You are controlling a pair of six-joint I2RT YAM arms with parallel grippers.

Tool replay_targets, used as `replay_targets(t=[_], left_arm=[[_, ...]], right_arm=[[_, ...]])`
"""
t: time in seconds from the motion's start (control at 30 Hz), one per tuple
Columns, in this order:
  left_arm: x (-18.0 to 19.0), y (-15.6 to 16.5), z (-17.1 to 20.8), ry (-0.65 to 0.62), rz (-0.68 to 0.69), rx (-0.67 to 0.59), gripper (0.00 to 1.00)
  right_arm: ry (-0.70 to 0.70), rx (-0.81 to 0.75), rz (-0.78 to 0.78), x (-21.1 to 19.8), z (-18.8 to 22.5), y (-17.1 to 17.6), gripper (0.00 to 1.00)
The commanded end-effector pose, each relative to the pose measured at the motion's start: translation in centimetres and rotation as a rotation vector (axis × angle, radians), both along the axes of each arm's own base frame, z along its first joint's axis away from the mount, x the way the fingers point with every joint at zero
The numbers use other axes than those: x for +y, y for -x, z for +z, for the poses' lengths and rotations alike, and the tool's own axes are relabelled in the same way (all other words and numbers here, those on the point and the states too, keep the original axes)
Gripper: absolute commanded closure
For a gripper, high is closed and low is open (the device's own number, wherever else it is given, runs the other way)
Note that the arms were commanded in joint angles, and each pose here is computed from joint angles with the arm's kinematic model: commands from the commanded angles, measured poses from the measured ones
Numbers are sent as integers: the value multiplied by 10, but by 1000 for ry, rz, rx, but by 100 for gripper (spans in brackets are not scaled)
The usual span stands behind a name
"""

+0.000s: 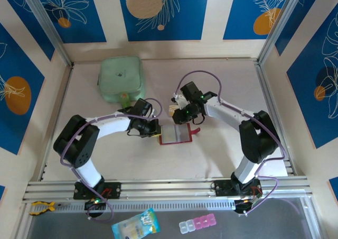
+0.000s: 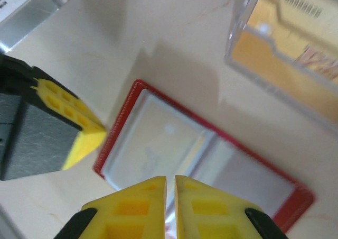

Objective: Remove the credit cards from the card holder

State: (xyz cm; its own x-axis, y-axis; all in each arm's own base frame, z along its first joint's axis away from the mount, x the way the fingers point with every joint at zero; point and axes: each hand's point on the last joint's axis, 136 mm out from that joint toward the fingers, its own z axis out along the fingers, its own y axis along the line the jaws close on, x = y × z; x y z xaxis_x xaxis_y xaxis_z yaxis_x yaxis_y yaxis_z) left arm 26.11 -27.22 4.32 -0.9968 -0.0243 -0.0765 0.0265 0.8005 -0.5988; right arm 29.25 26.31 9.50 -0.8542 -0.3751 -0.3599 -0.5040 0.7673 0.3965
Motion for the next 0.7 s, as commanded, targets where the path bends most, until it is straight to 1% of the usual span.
replay_targets(t=[0.0,0.1,0.27,0.67], left_arm=[[-3,6,-7,4,-9,20,92],[-5,7,-10,7,-13,28,93],[-7,9,-16,11,-18,45,93],[2,12,-29,-52,-29,60,94]], right_arm=[[-169,63,-107,19,21,4,87],[-185,86,-123,19,18,10,87],[-160,99,-134,15,12,13,87],[-144,176,-211,11,-5,20,88]])
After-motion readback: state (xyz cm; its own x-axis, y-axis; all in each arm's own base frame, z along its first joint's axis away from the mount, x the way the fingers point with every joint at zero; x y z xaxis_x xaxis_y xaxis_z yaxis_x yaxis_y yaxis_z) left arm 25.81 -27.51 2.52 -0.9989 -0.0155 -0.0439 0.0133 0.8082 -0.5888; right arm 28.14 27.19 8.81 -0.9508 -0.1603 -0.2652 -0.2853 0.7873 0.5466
